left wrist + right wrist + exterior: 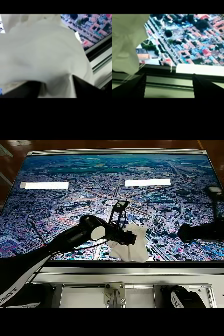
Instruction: Fold the shirts.
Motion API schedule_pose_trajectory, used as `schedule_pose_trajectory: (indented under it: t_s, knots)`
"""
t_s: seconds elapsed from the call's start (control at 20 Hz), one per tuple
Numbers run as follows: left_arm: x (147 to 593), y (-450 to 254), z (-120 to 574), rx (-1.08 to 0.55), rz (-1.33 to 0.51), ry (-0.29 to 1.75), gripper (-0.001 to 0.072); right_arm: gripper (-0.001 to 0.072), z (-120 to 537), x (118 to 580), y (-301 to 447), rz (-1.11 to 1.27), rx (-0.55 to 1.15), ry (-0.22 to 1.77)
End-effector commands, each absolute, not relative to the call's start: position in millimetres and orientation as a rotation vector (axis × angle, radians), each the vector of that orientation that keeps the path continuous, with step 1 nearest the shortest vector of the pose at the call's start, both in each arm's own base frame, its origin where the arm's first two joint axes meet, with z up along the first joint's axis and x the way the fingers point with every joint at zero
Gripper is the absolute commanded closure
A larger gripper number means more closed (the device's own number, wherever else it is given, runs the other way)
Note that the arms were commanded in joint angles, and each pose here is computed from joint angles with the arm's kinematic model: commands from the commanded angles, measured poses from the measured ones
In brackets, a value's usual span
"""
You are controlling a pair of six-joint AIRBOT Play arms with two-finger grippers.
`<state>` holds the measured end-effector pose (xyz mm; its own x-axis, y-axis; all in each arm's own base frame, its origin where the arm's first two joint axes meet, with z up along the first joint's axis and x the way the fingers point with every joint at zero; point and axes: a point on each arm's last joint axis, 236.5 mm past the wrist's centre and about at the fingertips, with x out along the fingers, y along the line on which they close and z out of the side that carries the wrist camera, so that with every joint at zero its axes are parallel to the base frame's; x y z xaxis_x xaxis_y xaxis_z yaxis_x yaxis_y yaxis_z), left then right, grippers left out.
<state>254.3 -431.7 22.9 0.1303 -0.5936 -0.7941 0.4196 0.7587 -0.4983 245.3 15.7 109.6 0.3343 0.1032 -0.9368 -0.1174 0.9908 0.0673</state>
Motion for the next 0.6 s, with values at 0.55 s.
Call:
schedule_pose_trajectory:
  t_s: [0.55]
  knots:
    - [288.0, -230.7, -10.3, -0.391, -0.457, 1.558, -0.0002, 0.0033, -4.8, 284.0, -9.9, 0.146, 0.549, 1.368]
